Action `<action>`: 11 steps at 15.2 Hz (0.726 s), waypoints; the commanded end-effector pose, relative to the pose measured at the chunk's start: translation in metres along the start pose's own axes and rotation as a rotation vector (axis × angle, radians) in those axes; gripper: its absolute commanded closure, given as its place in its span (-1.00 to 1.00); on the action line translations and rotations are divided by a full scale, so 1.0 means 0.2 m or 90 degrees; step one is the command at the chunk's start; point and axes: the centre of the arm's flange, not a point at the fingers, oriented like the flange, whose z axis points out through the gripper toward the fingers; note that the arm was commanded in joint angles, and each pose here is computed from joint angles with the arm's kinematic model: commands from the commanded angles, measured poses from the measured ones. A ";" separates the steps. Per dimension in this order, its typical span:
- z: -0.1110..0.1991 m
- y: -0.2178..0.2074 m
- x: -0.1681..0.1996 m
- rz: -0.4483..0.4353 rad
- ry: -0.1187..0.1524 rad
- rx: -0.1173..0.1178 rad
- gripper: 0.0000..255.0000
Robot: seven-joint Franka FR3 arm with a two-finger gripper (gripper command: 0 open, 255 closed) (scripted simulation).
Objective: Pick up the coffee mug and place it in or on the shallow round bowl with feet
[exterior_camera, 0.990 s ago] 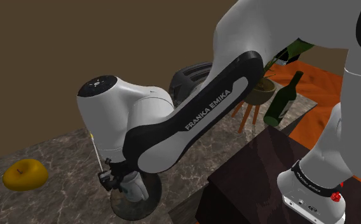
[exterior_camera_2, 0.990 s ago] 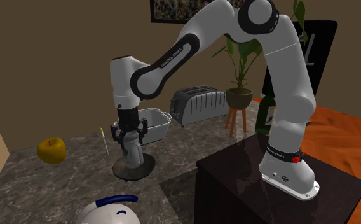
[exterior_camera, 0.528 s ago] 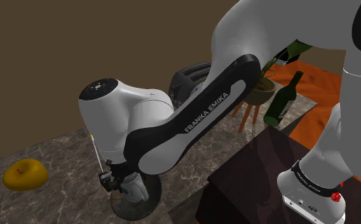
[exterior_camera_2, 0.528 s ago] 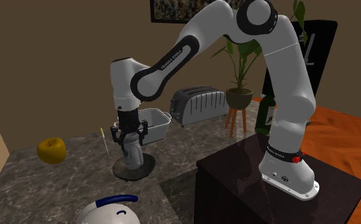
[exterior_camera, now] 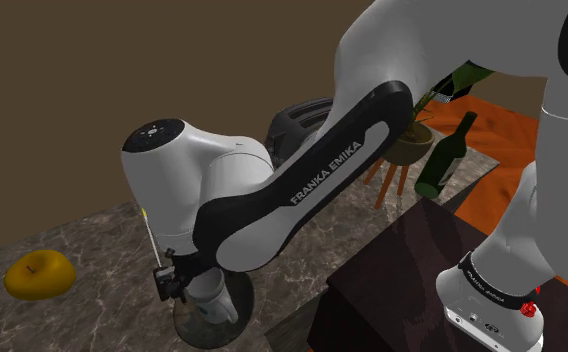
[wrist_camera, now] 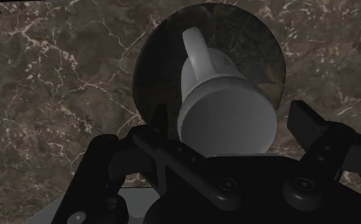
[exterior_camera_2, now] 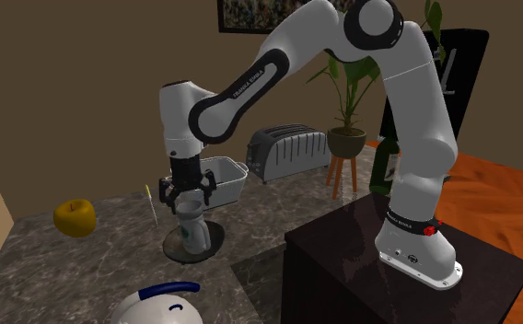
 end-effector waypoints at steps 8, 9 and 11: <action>-0.22 0.00 0.00 0.000 0.000 0.000 -1.00; -0.22 0.00 0.00 0.000 0.000 0.000 -1.00; -0.22 0.00 0.00 0.000 0.000 0.000 -1.00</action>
